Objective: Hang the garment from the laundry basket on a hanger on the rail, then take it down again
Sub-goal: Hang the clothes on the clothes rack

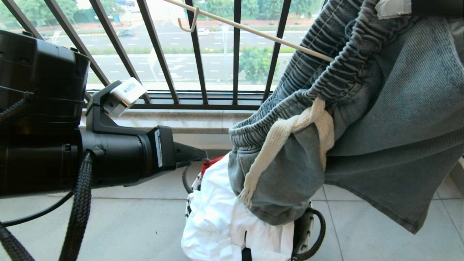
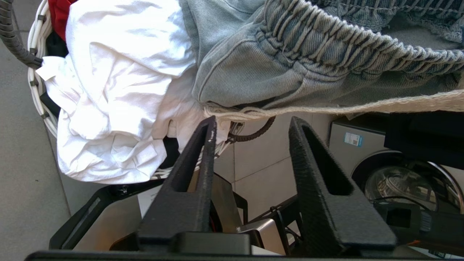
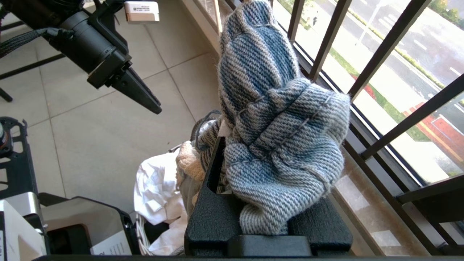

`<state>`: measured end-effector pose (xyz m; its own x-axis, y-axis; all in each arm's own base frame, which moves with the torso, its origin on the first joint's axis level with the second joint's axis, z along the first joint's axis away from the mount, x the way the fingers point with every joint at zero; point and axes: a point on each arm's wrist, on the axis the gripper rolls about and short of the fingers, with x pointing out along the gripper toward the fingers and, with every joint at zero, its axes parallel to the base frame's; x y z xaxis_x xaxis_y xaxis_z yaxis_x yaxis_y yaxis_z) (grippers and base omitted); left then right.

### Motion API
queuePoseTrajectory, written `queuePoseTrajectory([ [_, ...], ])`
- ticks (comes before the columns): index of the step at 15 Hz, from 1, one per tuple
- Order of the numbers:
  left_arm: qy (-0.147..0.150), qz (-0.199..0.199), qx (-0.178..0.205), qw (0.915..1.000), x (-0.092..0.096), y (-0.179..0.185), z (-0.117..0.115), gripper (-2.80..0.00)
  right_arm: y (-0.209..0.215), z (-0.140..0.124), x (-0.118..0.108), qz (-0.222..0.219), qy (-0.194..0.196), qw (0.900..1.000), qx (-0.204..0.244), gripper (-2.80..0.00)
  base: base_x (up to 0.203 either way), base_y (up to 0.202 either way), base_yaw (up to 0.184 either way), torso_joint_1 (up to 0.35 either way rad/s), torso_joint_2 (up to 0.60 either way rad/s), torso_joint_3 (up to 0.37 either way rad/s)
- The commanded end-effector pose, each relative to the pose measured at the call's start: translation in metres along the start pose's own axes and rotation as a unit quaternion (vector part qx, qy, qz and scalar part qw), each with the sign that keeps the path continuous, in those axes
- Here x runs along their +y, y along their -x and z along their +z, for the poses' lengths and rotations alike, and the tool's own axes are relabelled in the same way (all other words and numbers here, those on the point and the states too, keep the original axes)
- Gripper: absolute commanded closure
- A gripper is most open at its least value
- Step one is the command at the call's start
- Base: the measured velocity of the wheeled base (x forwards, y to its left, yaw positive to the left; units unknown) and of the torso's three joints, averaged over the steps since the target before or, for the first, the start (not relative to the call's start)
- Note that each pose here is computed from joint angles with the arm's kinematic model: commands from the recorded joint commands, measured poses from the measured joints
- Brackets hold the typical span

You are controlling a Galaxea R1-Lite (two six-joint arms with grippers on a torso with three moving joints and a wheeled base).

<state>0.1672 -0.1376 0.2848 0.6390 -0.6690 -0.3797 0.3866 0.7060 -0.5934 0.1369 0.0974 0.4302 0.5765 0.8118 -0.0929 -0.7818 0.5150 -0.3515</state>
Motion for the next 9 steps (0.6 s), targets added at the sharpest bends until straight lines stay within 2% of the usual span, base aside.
queuePoseTrajectory([
  [1, 0.014, 0.008, 0.005, 0.9999, 0.004, -0.013, 0.0, -2.8, 0.002, 0.0, -0.001, -0.004, 0.001, 1.0, 0.0, 0.0, 0.0, 0.0, 0.0, 0.0, 0.0, 0.0],
  [4, 0.059, 0.016, -0.025, 0.9978, 0.018, -0.033, 0.008, -2.8, 0.004, 0.002, -0.001, -0.005, 0.005, 1.0, -0.005, 0.0, 0.0, 0.0, 0.0, 0.0, 0.0, 0.0],
  [6, 0.069, 0.017, -0.04, 0.9967, 0.028, -0.045, 0.01, -2.8, 0.01, 0.004, 0.001, -0.005, 0.006, 1.0, -0.011, 0.0, 0.0, 0.0, 0.0, 0.0, 0.0, 0.0],
  [7, 0.081, 0.012, -0.046, 0.9956, 0.028, -0.048, 0.01, -2.8, 0.012, 0.004, 0.002, -0.003, 0.007, 1.0, -0.014, 0.0, 0.0, 0.0, 0.0, 0.0, 0.0, 0.0],
  [8, 0.109, -0.004, -0.052, 0.9927, 0.027, -0.052, 0.012, -2.8, 0.014, 0.005, 0.003, -0.001, 0.007, 1.0, -0.015, 0.0, 0.0, 0.0, 0.0, 0.0, 0.0, 0.0],
  [9, 0.118, -0.027, -0.044, 0.9916, 0.028, -0.053, 0.013, -2.8, 0.014, 0.005, 0.003, 0.003, 0.007, 1.0, -0.017, 0.0, 0.0, 0.0, 0.0, 0.0, 0.0, 0.0],
])
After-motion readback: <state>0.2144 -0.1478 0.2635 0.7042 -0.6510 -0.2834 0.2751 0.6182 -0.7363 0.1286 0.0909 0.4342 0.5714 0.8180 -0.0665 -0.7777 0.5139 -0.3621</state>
